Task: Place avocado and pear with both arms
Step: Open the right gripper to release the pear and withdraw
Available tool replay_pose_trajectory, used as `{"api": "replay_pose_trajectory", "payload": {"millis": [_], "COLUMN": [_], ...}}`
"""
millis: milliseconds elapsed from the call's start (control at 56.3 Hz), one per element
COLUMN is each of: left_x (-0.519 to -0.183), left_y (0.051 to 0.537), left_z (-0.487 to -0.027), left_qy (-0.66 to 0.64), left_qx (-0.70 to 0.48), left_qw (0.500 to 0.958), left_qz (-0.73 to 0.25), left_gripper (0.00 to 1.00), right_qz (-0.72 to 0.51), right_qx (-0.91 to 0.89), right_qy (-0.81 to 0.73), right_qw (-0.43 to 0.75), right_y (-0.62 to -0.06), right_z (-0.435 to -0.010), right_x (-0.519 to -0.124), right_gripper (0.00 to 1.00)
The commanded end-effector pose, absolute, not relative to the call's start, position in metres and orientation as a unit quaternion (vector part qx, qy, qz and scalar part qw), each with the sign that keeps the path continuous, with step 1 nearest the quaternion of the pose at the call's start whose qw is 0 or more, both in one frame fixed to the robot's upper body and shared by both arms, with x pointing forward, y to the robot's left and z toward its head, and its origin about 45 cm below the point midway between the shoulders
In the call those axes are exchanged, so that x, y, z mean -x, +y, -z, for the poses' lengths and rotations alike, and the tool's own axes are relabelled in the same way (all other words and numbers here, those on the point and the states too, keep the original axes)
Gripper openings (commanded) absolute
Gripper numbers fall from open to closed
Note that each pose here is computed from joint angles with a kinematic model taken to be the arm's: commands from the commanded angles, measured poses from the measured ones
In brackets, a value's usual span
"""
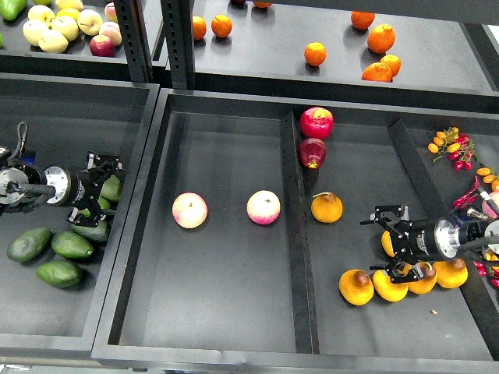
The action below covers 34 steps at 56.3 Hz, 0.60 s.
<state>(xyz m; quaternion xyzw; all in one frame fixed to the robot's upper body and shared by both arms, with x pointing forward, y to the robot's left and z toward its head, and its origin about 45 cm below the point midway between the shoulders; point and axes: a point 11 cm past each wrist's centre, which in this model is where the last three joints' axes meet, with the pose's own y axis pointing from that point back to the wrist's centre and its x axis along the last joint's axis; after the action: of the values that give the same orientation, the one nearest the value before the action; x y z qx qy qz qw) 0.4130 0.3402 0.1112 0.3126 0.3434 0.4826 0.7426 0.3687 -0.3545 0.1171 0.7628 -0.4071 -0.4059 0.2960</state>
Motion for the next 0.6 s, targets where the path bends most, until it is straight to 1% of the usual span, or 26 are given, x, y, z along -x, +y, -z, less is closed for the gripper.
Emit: {"api": "replay_pose_trajectory", "payload": {"millis": [0, 124, 231, 266, 302, 408, 515, 586], "left_x": [-0.430, -0.444, -0.451, -0.456, -0.457, -0.460, -0.461, -0.460], "left_y": [0.334, 0.337, 0.334, 0.320, 0.309, 0.299, 0.278, 0.273], "left_z": [-0.134, -0.156, -0.166, -0.169, -0.169, -0.169, -0.161, -0.156], "left_qy": [0.367, 0.396, 0.418, 0.440, 0.452, 0.472, 0.501, 0.513], "left_qx": [-0.225, -0.120, -0.050, 0.007, 0.034, 0.083, 0.118, 0.138], "left_qw": [0.753, 0.751, 0.745, 0.743, 0.741, 0.729, 0.714, 0.704], "left_qz": [-0.498, -0.516, -0.517, -0.505, -0.496, -0.488, -0.475, -0.472], "left_gripper": [0.99, 0.99, 0.99, 0.99, 0.99, 0.99, 0.99, 0.99], "right_qz": [0.406, 0.410, 0.412, 0.418, 0.425, 0.444, 0.471, 0.488], "right_qx": [-0.771, -0.779, -0.777, -0.780, -0.781, -0.777, -0.767, -0.753], "right_qy": [-0.427, -0.443, -0.456, -0.453, -0.448, -0.444, -0.431, -0.426], "right_qw": [0.241, 0.169, 0.136, 0.111, 0.089, 0.027, -0.065, -0.115], "right_y": [-0.356, -0.356, -0.358, -0.348, -0.338, -0.325, -0.301, -0.291], "right_z": [-0.137, -0.159, -0.165, -0.166, -0.166, -0.166, -0.166, -0.163], "right_x": [-0.385, -0.402, -0.411, -0.417, -0.420, -0.425, -0.433, -0.436], "right_gripper": [0.99, 0.99, 0.99, 0.99, 0.99, 0.99, 0.99, 0.99]}}
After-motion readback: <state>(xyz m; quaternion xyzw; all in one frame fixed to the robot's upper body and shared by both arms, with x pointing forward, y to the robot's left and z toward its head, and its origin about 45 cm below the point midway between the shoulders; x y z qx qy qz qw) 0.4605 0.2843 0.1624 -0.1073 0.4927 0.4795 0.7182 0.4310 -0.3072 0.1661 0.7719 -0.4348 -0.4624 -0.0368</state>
